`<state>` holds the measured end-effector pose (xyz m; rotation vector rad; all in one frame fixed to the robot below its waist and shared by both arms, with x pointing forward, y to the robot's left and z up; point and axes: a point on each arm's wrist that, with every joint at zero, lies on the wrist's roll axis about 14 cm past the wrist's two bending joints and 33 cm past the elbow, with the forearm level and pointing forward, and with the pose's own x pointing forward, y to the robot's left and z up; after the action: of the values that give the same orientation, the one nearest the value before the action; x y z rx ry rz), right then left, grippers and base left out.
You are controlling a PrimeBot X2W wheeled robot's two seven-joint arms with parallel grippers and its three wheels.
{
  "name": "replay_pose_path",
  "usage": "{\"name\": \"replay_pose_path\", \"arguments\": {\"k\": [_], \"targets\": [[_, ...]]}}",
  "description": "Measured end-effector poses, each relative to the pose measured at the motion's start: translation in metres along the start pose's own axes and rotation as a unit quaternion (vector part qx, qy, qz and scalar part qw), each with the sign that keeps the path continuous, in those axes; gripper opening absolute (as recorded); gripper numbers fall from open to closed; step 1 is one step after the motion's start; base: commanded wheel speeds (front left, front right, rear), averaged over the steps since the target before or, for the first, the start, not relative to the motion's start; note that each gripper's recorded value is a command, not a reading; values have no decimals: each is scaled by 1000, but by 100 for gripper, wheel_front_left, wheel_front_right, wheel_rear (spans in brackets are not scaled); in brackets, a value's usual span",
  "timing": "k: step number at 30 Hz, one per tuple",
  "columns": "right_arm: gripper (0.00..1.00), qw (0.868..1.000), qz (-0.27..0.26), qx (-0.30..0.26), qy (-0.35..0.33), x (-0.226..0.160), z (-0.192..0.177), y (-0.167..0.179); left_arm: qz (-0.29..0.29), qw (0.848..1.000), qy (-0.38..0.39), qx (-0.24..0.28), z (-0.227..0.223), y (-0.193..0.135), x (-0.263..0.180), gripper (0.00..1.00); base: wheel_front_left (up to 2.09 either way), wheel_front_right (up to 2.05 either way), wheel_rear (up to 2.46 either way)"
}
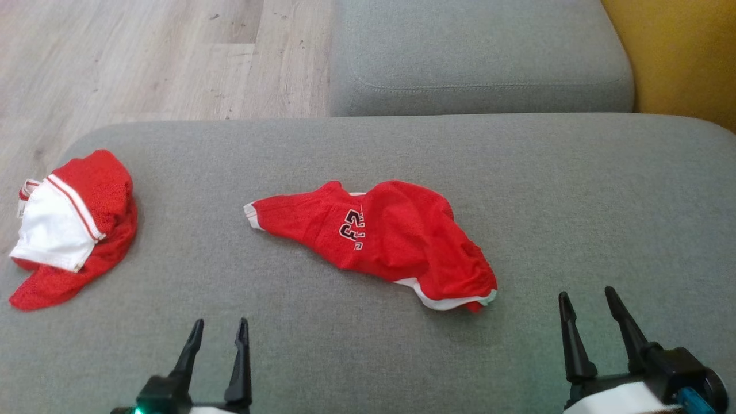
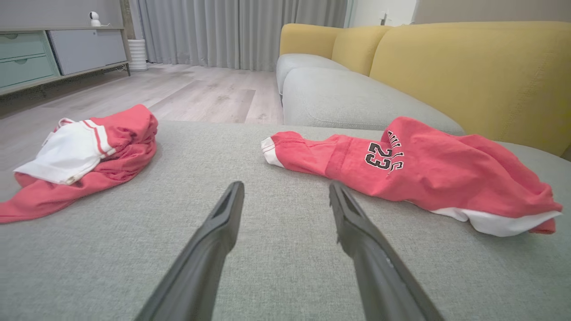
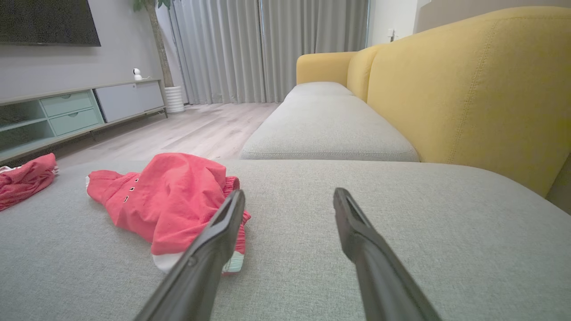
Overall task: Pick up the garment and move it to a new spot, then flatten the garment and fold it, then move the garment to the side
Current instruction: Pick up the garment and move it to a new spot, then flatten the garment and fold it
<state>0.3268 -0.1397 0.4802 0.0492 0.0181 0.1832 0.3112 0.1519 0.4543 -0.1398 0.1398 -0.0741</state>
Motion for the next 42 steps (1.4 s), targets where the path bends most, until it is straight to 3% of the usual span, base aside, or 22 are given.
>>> {"name": "replay_pose_path", "arguments": {"k": [32,42], "targets": [[100,999,-2,15,41,-3,-27,0,10,1000,11,-3,-10,6,-5,100,0,0,0],[100,998,-7,14,53,-1,-34,-3,-19,1000,21,3,-12,-8,13,100,0,0,0]]}}
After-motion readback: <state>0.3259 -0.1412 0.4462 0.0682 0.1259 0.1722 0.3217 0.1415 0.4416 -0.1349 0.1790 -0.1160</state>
